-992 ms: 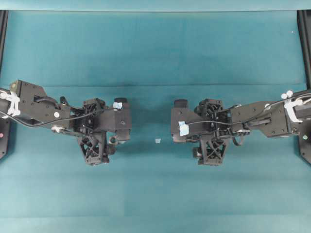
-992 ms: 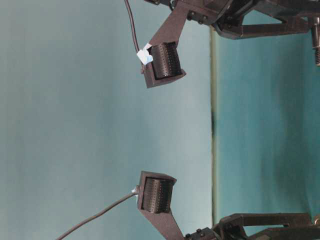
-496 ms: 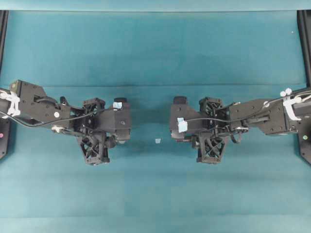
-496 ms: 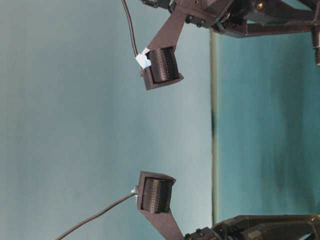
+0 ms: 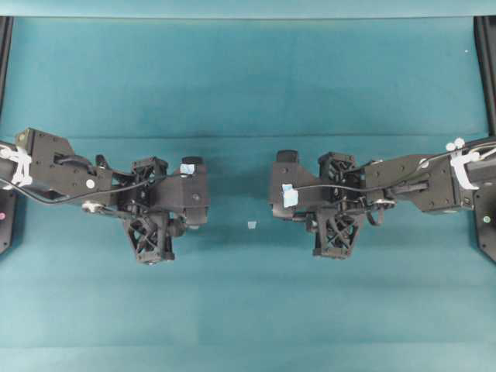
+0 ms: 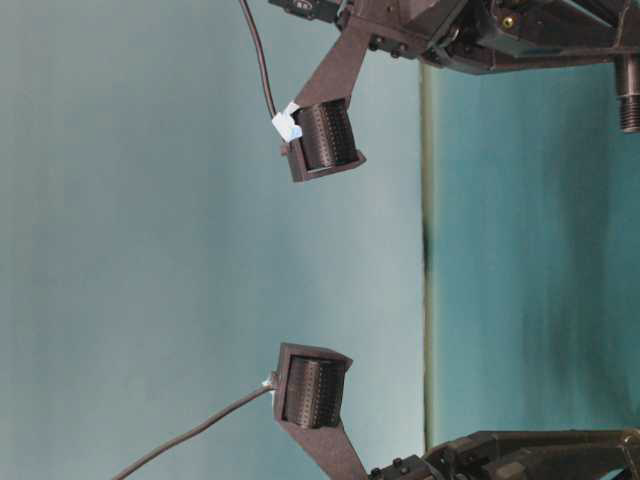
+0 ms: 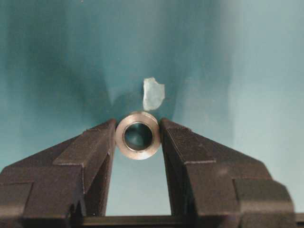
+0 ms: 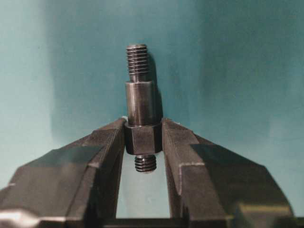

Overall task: Insert the washer onto the shaft with both hands.
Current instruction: 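Lift both objects and bring the washer toward the shaft's upper thread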

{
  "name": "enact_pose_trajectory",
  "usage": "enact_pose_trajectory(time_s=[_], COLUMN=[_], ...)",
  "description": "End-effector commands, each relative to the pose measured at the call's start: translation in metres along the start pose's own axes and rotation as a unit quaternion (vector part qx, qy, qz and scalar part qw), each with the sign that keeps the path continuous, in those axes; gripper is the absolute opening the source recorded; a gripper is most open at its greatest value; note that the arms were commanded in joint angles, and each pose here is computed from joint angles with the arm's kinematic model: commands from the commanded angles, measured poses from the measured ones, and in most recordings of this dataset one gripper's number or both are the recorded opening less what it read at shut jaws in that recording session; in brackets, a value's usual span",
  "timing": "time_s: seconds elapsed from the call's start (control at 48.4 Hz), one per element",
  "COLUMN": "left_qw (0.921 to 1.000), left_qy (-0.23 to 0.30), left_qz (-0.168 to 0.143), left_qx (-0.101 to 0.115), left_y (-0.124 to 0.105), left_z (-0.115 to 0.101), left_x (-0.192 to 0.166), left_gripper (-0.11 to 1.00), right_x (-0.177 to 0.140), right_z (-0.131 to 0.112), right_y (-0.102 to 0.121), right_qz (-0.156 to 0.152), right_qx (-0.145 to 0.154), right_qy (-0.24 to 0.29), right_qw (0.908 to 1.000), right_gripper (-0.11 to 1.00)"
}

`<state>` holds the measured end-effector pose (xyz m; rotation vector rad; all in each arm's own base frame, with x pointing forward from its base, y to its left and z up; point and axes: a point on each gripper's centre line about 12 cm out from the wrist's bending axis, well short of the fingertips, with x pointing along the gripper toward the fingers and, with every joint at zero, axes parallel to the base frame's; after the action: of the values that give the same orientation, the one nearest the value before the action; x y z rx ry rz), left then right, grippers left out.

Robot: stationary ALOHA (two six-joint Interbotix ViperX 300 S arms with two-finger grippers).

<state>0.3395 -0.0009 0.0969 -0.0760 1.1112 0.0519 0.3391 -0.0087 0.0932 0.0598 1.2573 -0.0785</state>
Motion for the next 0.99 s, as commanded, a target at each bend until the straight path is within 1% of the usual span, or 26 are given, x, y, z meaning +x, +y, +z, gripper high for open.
enact_pose_trajectory(time_s=[0.0,0.103,0.248,0.331,0.476,0.641,0.724,0.848,0.91,0.972], left_qw=[0.9999,0.9999,0.9994,0.9987,0.9966,0.9916,0.9868,0.9741,0.9681,0.9643], left_qy=[-0.009,-0.011,-0.035,-0.051,-0.082,-0.128,-0.161,-0.224,-0.248,-0.262], left_qz=[-0.002,-0.003,-0.005,-0.007,-0.010,-0.015,-0.020,-0.029,-0.033,-0.035], left_qx=[0.006,0.006,0.005,0.006,0.004,0.004,0.002,-0.002,-0.005,-0.006], left_y=[-0.003,-0.004,-0.004,-0.005,-0.005,-0.006,-0.007,-0.008,-0.009,-0.009], left_z=[0.004,0.005,0.011,0.015,0.022,0.032,0.037,0.044,0.047,0.048], left_x=[-0.003,-0.004,-0.012,-0.018,-0.028,-0.038,-0.043,-0.049,-0.053,-0.054], left_gripper=[0.37,0.37,0.37,0.37,0.37,0.37,0.37,0.37,0.37,0.37], right_x=[-0.001,-0.001,-0.006,-0.012,-0.027,-0.040,-0.043,-0.046,-0.048,-0.050], right_z=[0.002,0.002,0.004,0.007,0.015,0.016,0.015,0.008,0.006,0.004], right_y=[-0.004,-0.001,0.001,0.002,0.002,0.008,0.012,0.019,0.022,0.024], right_qz=[-0.002,-0.001,0.001,0.002,0.007,0.015,0.023,0.036,0.043,0.048], right_qx=[0.001,-0.002,-0.004,-0.005,-0.002,-0.005,-0.004,0.000,0.000,0.003], right_qy=[-0.003,-0.003,-0.012,-0.027,-0.069,-0.108,-0.128,-0.160,-0.181,-0.204], right_qw=[1.0000,1.0000,0.9999,0.9996,0.9976,0.9940,0.9915,0.9865,0.9825,0.9778], right_gripper=[0.01,0.01,0.01,0.01,0.01,0.01,0.01,0.01,0.01,0.01])
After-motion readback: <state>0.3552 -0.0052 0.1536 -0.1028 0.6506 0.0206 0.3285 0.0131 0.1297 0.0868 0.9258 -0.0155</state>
